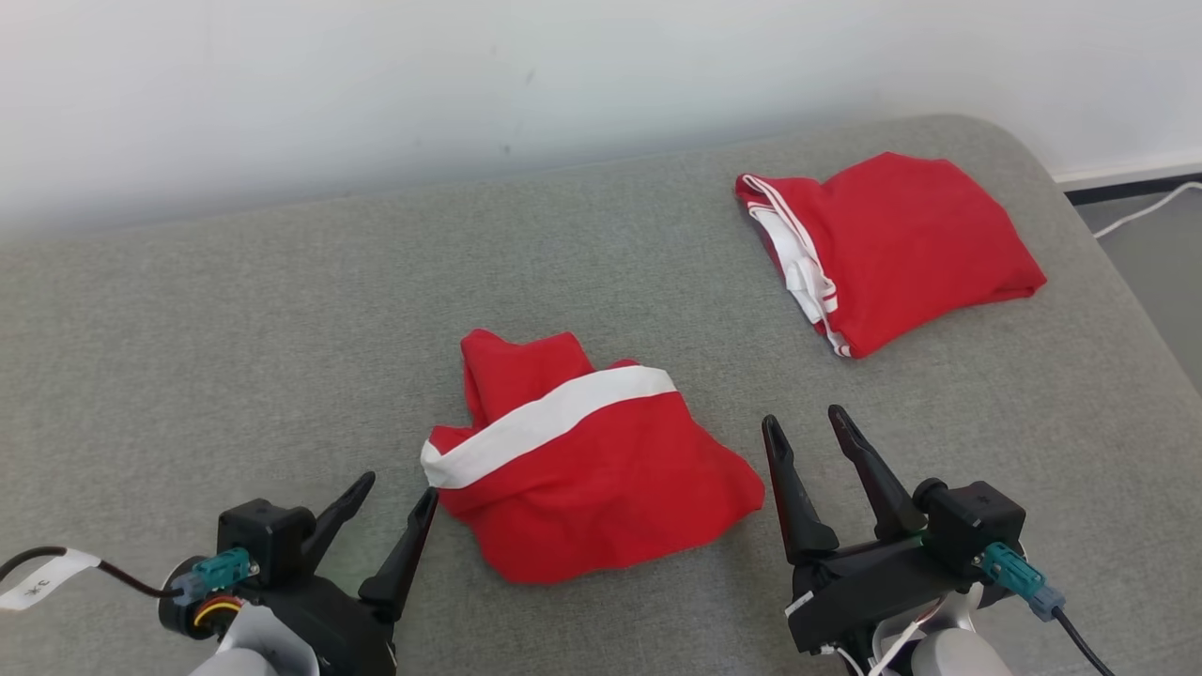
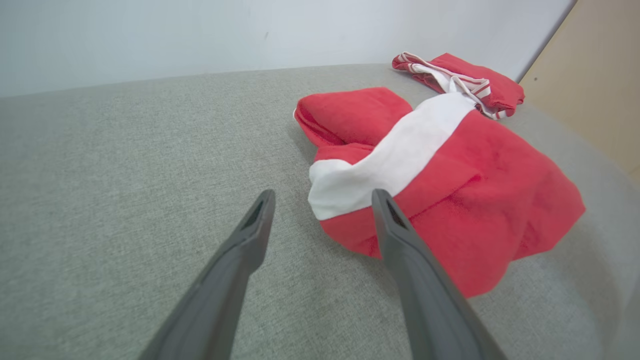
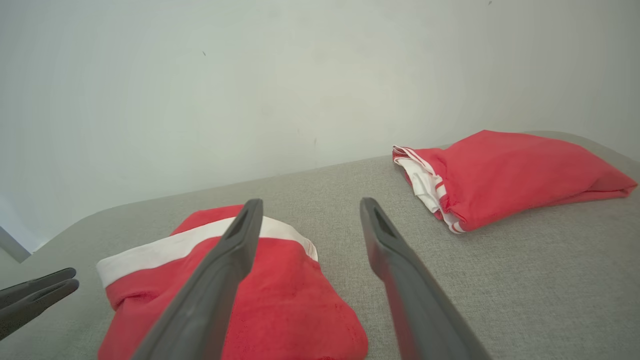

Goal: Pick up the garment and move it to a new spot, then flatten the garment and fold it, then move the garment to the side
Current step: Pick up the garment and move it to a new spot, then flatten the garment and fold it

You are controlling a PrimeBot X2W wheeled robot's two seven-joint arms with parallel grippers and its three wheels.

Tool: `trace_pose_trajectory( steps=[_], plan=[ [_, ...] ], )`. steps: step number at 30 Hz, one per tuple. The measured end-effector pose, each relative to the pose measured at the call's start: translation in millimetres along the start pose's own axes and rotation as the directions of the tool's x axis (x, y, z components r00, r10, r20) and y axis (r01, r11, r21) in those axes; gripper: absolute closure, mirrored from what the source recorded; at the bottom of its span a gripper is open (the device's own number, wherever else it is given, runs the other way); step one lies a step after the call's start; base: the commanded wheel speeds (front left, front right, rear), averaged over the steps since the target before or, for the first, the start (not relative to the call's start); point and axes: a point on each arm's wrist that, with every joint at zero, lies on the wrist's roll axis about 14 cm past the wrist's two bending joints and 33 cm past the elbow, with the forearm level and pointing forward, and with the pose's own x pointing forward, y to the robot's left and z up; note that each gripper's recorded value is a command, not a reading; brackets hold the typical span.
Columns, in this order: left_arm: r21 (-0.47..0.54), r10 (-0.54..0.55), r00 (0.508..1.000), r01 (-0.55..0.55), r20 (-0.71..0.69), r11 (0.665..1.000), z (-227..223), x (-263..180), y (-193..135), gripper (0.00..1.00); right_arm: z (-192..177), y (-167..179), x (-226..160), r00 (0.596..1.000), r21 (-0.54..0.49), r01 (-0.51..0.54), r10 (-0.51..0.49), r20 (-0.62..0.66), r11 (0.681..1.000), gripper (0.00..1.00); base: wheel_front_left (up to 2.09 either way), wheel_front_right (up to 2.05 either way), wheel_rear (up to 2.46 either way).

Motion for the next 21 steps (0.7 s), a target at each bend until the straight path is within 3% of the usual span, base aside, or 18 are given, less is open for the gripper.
trace_pose_trajectory(
  steps=[18, 19, 20, 21],
  plan=[
    [-0.065, -0.101, 0.991, 0.095, -0.090, 0.993, -37.2, 36.7, -22.1, 0.00, -5.8, -23.5, -11.0, 0.997, -0.016, 0.073, -0.074, -0.026, 0.997, 0.00, 0.00, 0.00, 0.00],
    [-0.066, -0.104, 0.990, 0.098, -0.096, 0.993, -39.1, 37.9, -23.1, 0.45, -5.6, -24.4, -11.4, 0.997, -0.017, 0.076, -0.076, -0.026, 0.997, 0.00, 0.00, 0.00, 0.00],
    [-0.066, -0.106, 0.989, 0.100, -0.098, 0.993, -40.1, 38.9, -22.9, 0.82, -5.4, -25.2, -11.8, 0.997, -0.018, 0.078, -0.079, -0.025, 0.997, 0.00, 0.00, 0.00, 0.00],
    [-0.071, -0.107, 0.989, 0.100, -0.098, 0.992, -40.5, 40.0, -22.8, 1.00, -5.0, -25.9, -12.1, 0.996, -0.018, 0.081, -0.081, -0.024, 0.997, 0.00, 0.00, 0.00, 0.00]
  ],
)
